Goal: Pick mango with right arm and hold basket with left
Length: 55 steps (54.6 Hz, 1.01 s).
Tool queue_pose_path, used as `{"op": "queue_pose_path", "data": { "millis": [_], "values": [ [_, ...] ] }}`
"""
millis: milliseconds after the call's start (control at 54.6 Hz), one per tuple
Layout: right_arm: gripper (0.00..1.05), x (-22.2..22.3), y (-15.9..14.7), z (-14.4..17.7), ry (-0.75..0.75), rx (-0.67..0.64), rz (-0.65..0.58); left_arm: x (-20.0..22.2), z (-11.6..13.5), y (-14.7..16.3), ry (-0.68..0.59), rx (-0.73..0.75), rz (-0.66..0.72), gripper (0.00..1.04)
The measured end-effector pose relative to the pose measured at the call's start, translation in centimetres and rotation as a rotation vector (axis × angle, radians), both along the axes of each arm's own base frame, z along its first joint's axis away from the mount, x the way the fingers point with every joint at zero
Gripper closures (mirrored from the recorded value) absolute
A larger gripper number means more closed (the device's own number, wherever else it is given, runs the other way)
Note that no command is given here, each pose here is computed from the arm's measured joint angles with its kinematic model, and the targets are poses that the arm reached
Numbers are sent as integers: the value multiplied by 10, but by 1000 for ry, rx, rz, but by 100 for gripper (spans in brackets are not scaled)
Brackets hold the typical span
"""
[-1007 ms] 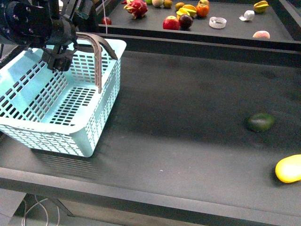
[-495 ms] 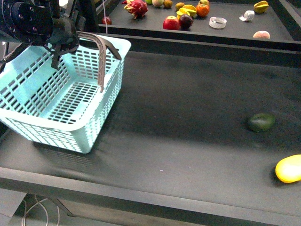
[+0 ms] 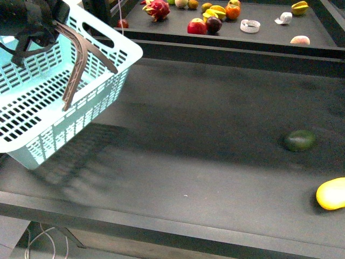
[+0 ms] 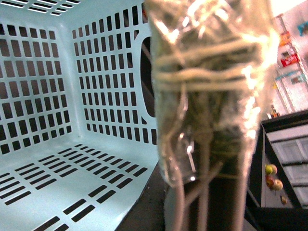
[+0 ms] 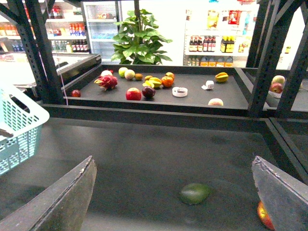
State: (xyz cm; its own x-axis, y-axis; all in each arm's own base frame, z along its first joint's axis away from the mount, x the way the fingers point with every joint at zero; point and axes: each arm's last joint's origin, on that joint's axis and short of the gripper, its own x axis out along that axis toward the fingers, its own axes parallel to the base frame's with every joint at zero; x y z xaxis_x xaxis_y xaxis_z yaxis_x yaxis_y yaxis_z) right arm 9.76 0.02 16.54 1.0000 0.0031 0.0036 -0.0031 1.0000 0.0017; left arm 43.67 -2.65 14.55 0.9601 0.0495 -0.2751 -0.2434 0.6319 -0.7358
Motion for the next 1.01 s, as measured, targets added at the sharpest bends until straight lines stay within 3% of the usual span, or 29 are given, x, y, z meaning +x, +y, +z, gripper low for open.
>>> {"op": "queue_pose_path", "data": {
  "millis": [165, 495, 733, 1007],
  "values": [
    [8, 0, 0, 0, 0, 0, 0, -42, 15, -38, -58, 200, -170, 100],
    [8, 0, 0, 0, 0, 0, 0, -118, -4, -115, -131, 470, -510, 100],
    [8, 0, 0, 0, 0, 0, 0, -140, 6, -153, -233, 535, -604, 100],
    [8, 0, 0, 0, 0, 0, 0, -145, 12, -169, -299, 488, -763, 100]
  ]
}}
